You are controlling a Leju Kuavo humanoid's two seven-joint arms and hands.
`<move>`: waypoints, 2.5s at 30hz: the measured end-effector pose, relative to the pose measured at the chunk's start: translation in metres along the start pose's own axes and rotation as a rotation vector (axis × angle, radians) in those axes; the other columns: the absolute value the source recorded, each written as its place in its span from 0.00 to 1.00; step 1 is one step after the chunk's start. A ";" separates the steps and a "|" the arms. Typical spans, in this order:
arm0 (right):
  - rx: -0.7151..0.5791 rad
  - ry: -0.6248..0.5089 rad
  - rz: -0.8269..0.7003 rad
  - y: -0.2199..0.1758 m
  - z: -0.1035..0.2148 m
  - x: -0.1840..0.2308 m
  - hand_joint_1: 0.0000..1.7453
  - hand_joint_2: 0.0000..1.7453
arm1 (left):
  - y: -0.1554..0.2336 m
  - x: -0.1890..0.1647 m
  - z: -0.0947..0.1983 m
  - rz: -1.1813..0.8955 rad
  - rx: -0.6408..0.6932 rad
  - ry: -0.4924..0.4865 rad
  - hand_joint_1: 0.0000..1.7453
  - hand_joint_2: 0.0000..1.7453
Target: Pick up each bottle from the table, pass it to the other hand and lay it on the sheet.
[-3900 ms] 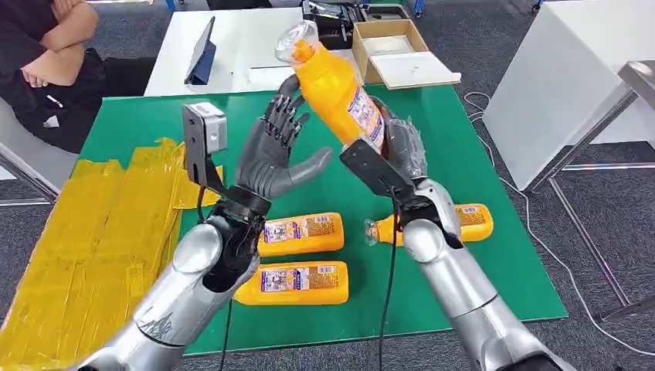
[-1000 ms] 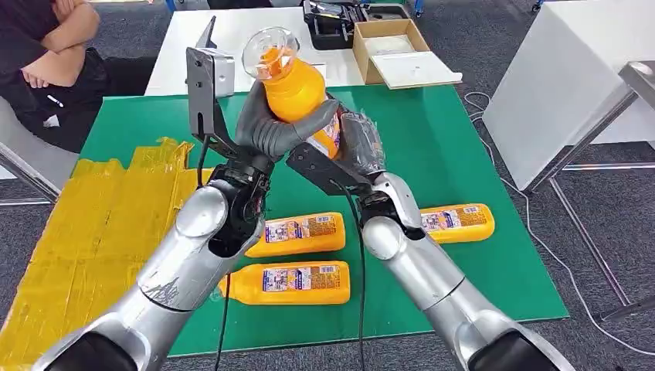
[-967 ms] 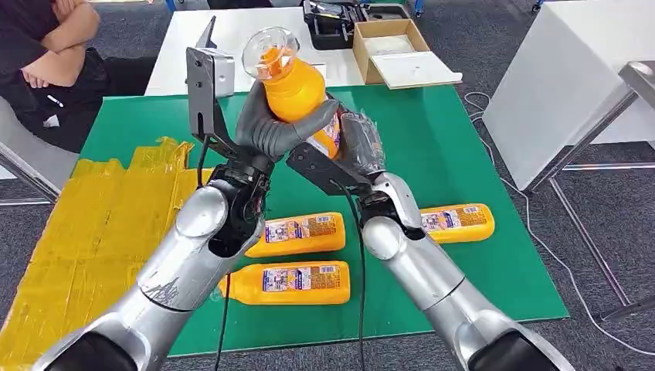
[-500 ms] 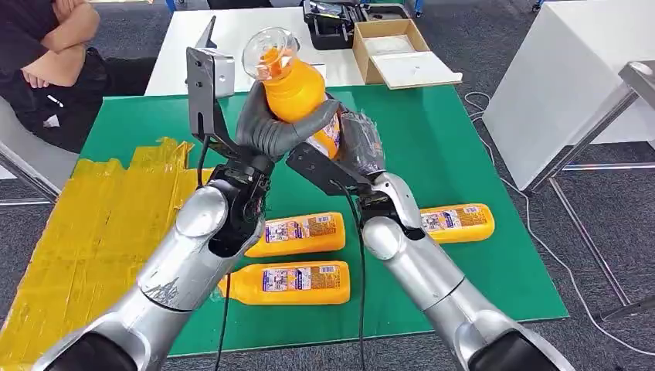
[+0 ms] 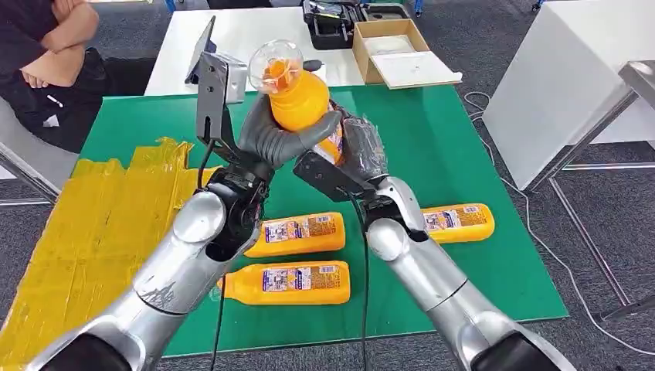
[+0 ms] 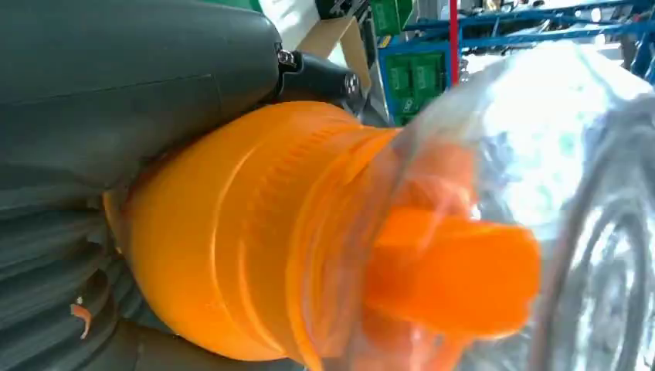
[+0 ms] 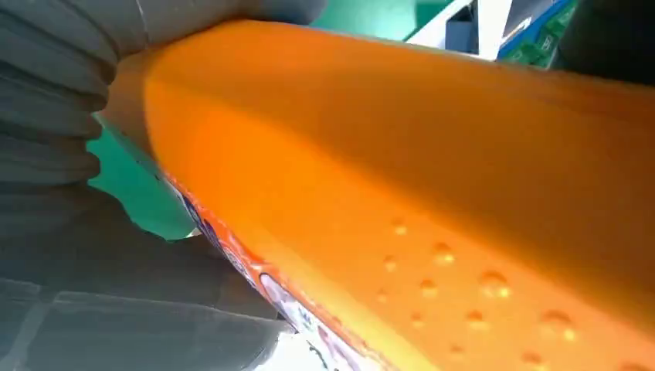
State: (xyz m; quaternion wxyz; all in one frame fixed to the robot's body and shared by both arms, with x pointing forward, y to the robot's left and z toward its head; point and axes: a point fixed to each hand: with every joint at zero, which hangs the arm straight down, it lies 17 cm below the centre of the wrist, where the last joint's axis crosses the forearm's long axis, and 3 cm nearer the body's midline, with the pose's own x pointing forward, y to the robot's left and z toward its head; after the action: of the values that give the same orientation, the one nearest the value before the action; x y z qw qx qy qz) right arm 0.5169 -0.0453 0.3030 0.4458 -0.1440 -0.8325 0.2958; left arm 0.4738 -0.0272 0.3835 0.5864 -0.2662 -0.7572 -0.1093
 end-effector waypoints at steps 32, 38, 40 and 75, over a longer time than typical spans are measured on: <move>0.033 0.098 0.023 0.021 0.005 -0.004 0.00 0.00 | 0.013 0.004 0.012 -0.027 0.037 -0.079 1.00 1.00; 0.046 0.102 0.037 0.024 0.005 -0.004 0.00 0.00 | 0.016 0.005 0.012 -0.026 0.045 -0.084 1.00 1.00; 0.048 0.101 0.053 0.024 0.006 -0.004 0.00 0.00 | 0.017 0.004 0.013 -0.024 0.047 -0.082 1.00 1.00; 0.100 0.138 0.251 0.000 0.048 -0.067 0.00 0.00 | 0.050 0.012 0.016 0.025 0.129 -0.126 1.00 1.00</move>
State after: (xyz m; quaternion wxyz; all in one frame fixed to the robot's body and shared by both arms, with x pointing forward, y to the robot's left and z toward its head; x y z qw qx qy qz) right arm 0.5143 -0.0962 0.2383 0.4681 -0.2444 -0.7596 0.3798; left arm 0.4851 0.0251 0.3830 0.5550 -0.2437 -0.7945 -0.0361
